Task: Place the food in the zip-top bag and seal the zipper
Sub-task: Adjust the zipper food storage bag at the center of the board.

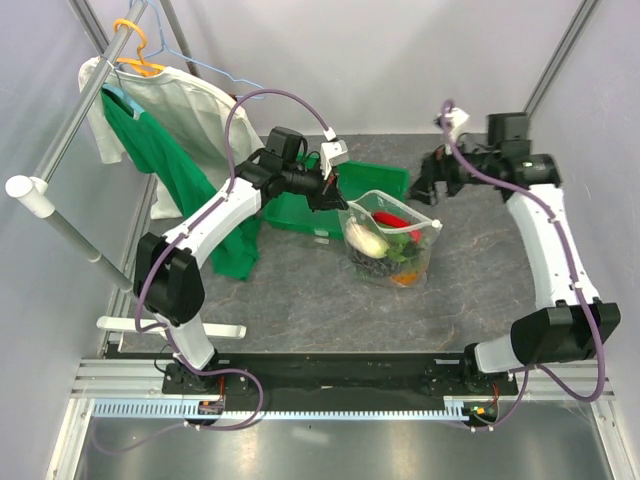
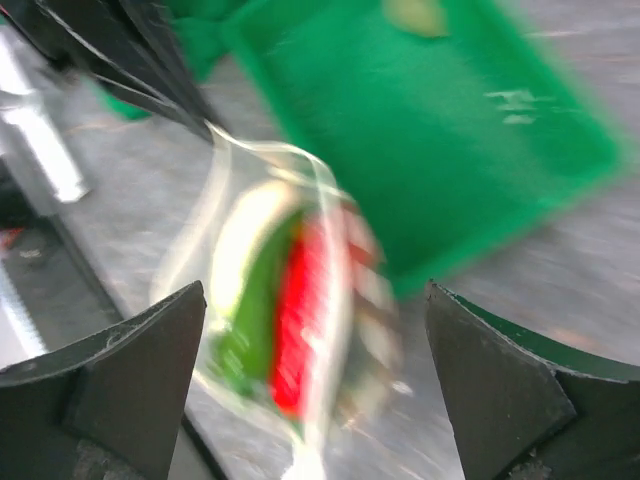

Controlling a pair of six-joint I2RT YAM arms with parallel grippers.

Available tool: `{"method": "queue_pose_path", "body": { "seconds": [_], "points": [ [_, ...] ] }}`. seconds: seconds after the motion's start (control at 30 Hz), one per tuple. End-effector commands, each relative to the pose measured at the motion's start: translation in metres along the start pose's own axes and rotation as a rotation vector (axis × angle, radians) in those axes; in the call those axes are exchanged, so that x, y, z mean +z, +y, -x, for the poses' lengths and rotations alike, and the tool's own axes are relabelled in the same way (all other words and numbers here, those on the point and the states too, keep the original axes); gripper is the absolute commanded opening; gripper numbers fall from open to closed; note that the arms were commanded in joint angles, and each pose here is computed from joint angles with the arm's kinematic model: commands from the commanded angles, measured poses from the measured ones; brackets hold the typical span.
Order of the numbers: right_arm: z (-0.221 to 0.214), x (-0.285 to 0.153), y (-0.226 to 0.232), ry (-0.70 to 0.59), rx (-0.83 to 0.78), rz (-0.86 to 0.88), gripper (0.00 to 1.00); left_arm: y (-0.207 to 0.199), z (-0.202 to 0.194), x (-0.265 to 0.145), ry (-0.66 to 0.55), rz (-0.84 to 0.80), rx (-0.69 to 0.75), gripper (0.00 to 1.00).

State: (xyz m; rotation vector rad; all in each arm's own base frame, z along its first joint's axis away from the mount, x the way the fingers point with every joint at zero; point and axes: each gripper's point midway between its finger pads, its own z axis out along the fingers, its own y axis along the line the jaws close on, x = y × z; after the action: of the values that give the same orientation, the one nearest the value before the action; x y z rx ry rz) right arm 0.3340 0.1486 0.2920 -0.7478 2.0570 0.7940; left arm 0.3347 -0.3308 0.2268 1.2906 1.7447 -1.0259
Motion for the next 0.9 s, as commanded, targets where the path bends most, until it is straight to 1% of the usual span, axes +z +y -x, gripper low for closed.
{"method": "queue_pose_path", "body": {
  "seconds": [0.0, 0.03, 0.07, 0.1, 0.13, 0.17, 0.2, 0.27, 0.3, 0.37, 0.57, 0.6, 0.63, 0.67, 0.73, 0.87],
  "points": [
    [-0.026, -0.038, 0.002, 0.098, -0.073, 0.035, 0.97, 0.004, 0.021, 0.001, -0.046, 0.024, -0.087, 0.02],
    [-0.036, -0.047, -0.003, 0.111, -0.068, 0.02, 0.96, 0.004, 0.021, 0.001, -0.047, 0.022, -0.093, 0.02],
    [-0.044, -0.054, 0.0, 0.129, -0.16, 0.017, 0.96, 0.005, 0.019, 0.002, -0.044, 0.018, -0.1, 0.02],
    [-0.066, -0.056, 0.004, 0.181, -0.149, 0.028, 0.95, 0.005, 0.019, 0.001, -0.044, 0.02, -0.099, 0.02],
    [-0.075, -0.059, 0.005, 0.202, -0.171, 0.021, 0.95, 0.004, 0.019, 0.001, -0.045, 0.018, -0.096, 0.02],
    [-0.08, -0.066, 0.006, 0.215, -0.237, -0.009, 0.94, 0.004, 0.019, 0.001, -0.045, 0.018, -0.093, 0.02],
    [-0.093, -0.066, 0.006, 0.237, -0.228, -0.004, 0.91, 0.004, 0.019, 0.0, -0.045, 0.02, -0.09, 0.02],
    [-0.099, -0.069, 0.01, 0.239, -0.239, -0.012, 0.89, 0.005, 0.016, 0.001, -0.037, 0.026, -0.091, 0.02],
    [-0.104, -0.068, 0.01, 0.245, -0.223, -0.006, 0.85, 0.006, 0.014, 0.001, -0.032, 0.026, -0.093, 0.02],
    [-0.107, -0.067, 0.011, 0.241, -0.202, 0.006, 0.81, 0.006, 0.01, 0.002, -0.016, 0.024, -0.098, 0.02],
    [-0.108, -0.051, 0.011, 0.167, -0.116, 0.082, 0.69, 0.006, 0.009, 0.002, -0.013, 0.009, -0.099, 0.02],
    [-0.107, -0.046, 0.005, 0.148, -0.124, 0.074, 0.65, 0.005, 0.01, 0.002, -0.015, 0.01, -0.098, 0.02],
    [-0.105, -0.044, 0.004, 0.131, -0.09, 0.059, 0.63, 0.005, 0.011, 0.002, -0.016, 0.009, -0.1, 0.02],
    [-0.104, -0.037, -0.006, 0.103, -0.103, 0.034, 0.6, 0.005, 0.011, 0.002, -0.017, 0.007, -0.103, 0.02],
    [-0.099, -0.034, -0.009, 0.066, -0.074, 0.006, 0.58, 0.004, 0.012, 0.002, -0.018, 0.001, -0.112, 0.02],
    [-0.087, -0.03, -0.011, -0.005, -0.077, 0.005, 0.51, 0.003, 0.014, 0.002, -0.021, -0.003, -0.116, 0.02]
  ]
}}
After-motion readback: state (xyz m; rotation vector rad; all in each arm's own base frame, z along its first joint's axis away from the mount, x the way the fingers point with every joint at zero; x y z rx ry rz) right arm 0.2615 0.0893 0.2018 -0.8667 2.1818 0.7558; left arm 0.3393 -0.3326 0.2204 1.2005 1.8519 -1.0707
